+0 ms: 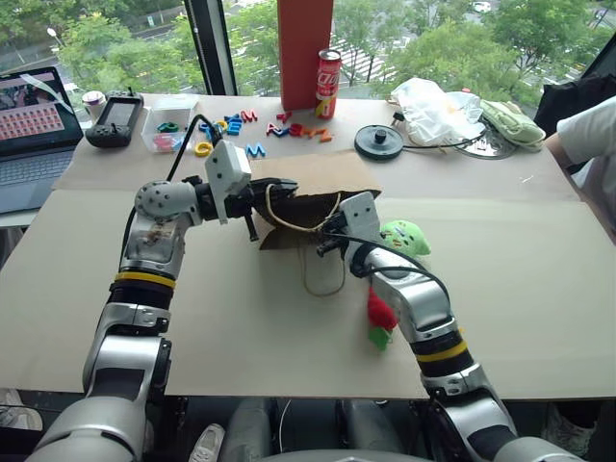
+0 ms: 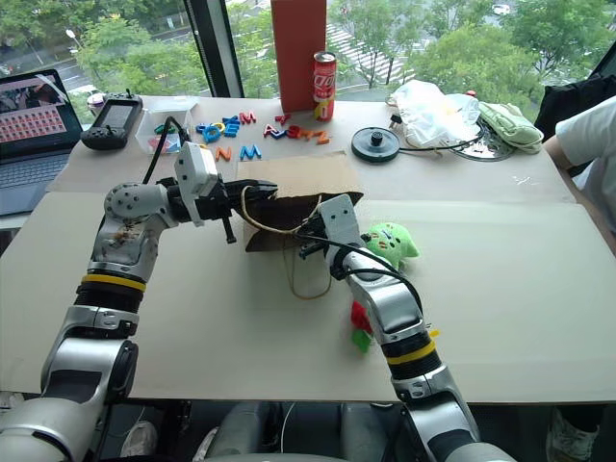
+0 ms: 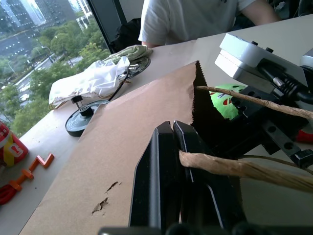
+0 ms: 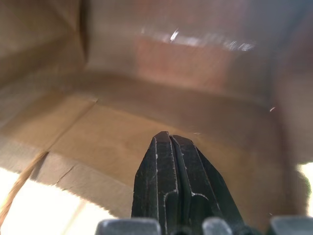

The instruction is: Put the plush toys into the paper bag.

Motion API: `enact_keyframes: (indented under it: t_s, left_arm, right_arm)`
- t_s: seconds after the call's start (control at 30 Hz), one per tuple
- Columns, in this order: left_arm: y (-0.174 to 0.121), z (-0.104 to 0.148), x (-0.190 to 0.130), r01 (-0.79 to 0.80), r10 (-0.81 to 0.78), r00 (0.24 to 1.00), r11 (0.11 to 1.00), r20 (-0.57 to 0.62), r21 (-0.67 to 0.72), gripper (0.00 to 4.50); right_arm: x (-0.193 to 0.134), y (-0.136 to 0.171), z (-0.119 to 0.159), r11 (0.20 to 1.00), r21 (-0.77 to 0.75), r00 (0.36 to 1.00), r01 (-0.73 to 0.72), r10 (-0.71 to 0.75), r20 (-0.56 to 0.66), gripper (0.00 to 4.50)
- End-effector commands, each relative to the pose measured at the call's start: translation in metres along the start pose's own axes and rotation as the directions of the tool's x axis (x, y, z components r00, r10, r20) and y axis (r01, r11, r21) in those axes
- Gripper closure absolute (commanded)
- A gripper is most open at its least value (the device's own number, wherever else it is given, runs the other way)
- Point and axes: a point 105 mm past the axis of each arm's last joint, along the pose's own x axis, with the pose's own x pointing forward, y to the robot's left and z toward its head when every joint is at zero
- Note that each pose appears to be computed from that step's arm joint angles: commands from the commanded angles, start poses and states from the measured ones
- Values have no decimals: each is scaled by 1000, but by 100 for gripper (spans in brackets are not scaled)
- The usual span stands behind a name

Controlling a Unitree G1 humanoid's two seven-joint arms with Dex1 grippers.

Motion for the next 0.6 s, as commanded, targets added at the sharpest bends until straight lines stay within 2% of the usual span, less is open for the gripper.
enact_keyframes:
  t_s: [0.03, 0.2, 0.33, 0.47, 0.6]
  left_arm:
    - [11, 25, 1, -47, 47, 996, 999, 81, 1, 450]
    - [19, 44, 1, -86, 103, 981, 990, 162, -109, 450]
    - [25, 56, 0, -107, 140, 970, 981, 201, -165, 450]
    - [27, 62, -2, -118, 158, 965, 975, 212, -189, 450]
    - [24, 57, -3, -117, 149, 972, 977, 184, -178, 450]
  right_arm:
    - [0, 5, -1, 992, -127, 1000, 4, -4, 1, 440]
    - [-1, 5, -17, 987, -158, 999, 2, -10, -52, 440]
    - [-1, 5, -17, 988, -157, 999, -2, -6, -53, 440]
    - [0, 6, -16, 988, -156, 999, -11, 3, -53, 440]
    - [1, 8, -17, 988, -156, 998, -17, 9, -56, 440]
